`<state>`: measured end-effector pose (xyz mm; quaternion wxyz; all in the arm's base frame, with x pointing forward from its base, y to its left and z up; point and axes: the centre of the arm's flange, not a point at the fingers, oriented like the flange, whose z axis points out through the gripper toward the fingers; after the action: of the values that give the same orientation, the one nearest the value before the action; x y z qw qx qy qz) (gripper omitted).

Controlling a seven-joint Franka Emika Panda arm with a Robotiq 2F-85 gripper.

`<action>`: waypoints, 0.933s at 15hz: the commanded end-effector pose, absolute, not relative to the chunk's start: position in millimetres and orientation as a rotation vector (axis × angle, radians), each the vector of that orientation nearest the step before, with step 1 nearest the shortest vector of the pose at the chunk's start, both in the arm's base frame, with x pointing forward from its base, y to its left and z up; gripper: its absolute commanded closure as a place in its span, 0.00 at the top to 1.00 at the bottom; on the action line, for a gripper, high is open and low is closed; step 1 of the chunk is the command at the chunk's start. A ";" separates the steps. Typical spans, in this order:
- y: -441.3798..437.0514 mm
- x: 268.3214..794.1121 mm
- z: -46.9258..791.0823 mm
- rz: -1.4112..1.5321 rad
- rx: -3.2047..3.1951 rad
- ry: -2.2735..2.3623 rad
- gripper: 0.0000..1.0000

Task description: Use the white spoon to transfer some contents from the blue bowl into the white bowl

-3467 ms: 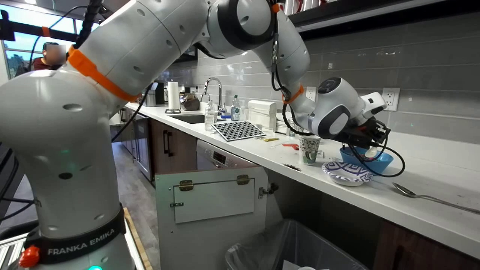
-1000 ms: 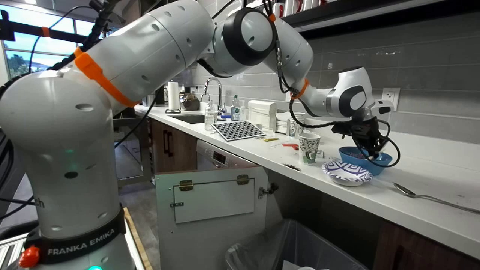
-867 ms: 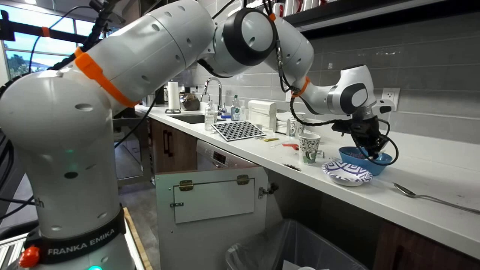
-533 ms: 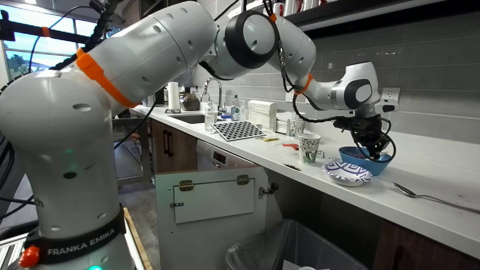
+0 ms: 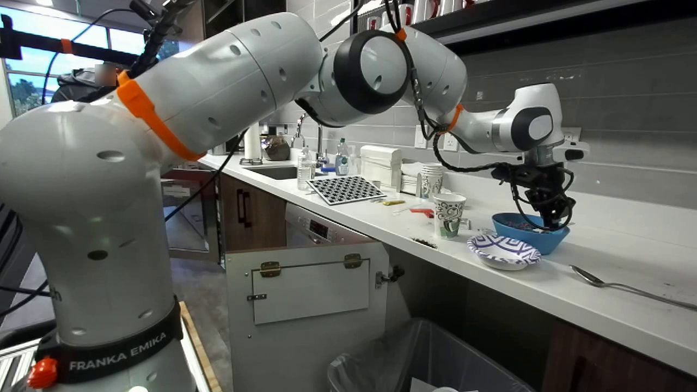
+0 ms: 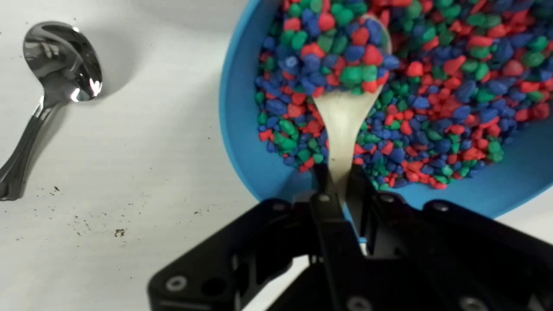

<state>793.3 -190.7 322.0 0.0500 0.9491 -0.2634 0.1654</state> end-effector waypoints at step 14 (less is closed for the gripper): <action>-211.9 807.0 340.9 0.443 2.868 -1.173 0.03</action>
<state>795.6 -206.5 333.1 0.0301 0.9209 -0.3611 0.1436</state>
